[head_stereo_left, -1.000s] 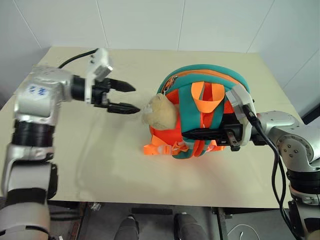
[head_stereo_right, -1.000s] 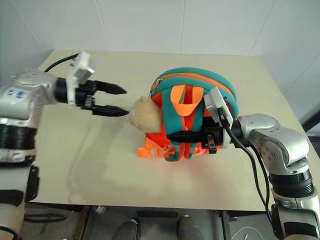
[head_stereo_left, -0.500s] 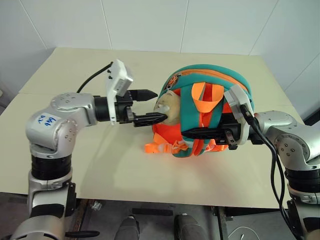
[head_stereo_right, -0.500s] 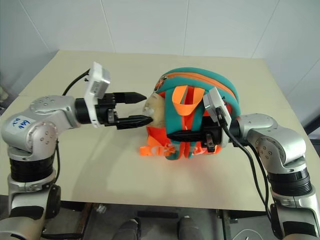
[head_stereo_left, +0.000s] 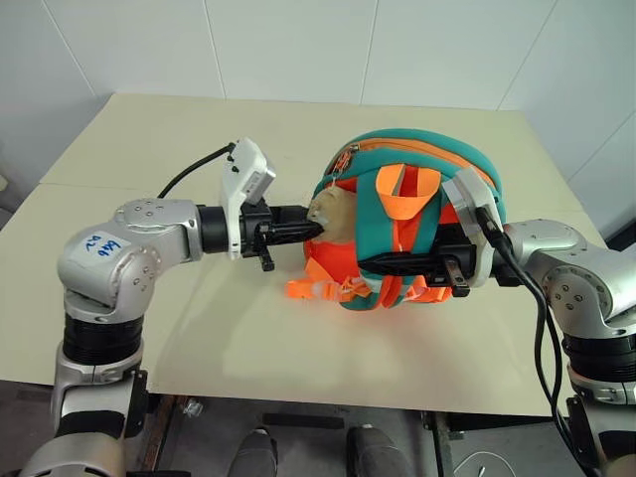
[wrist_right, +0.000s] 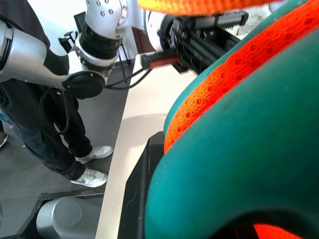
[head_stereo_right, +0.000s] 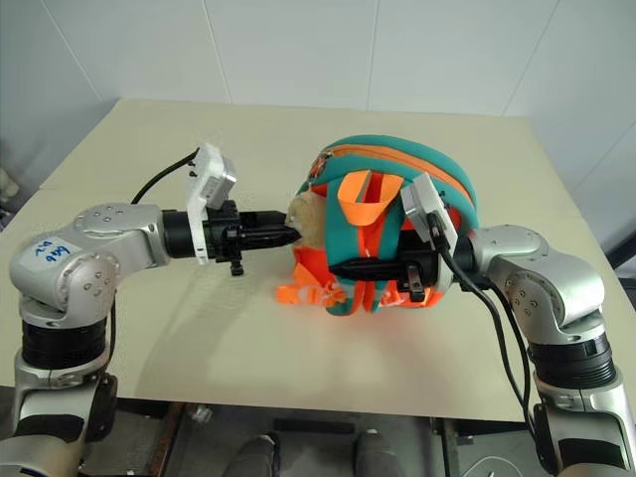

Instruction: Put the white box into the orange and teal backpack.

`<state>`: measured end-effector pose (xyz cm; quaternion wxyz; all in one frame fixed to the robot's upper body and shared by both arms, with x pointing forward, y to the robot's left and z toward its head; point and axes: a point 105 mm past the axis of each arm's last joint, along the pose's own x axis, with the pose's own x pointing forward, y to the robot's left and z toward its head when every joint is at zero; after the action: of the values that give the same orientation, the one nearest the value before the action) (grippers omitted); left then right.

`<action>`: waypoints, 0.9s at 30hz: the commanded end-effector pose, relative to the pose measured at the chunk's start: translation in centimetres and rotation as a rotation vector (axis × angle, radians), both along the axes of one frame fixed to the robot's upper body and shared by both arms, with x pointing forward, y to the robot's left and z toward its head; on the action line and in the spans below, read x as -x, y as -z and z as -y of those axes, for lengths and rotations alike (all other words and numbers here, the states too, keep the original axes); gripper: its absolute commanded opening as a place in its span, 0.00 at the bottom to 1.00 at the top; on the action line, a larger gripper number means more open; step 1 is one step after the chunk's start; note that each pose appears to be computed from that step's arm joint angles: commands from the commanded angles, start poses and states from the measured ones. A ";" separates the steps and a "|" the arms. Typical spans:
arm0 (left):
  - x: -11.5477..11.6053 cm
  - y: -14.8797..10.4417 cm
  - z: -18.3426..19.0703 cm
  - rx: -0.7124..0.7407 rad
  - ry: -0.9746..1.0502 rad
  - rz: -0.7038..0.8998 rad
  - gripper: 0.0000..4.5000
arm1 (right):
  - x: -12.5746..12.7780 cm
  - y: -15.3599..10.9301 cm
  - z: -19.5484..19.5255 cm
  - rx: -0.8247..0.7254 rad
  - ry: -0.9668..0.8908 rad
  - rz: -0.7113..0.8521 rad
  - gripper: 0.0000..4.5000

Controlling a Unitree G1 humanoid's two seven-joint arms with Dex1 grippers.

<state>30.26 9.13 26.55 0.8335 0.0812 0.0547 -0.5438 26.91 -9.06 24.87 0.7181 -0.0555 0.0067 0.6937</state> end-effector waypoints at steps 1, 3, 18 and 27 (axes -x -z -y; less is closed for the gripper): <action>0.8 -2.1 -1.1 0.016 0.001 0.032 0.06 | 0.6 -0.9 0.1 -0.029 -0.018 0.052 0.00; 0.9 -2.4 -1.5 0.016 -0.009 0.021 0.06 | 0.7 -0.9 0.1 -0.030 -0.018 0.052 0.00; -0.5 -4.1 -8.1 -0.028 -0.232 -0.007 0.06 | 1.1 -0.4 0.4 -0.032 -0.016 0.043 0.00; -2.0 -2.6 -11.2 -0.090 -0.297 -0.096 0.05 | 1.8 -0.3 0.3 -0.050 -0.042 0.034 0.00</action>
<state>31.91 18.79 28.42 0.8829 0.0703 0.1332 -0.4447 25.83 -9.00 23.89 0.7086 -0.0403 0.0073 0.7044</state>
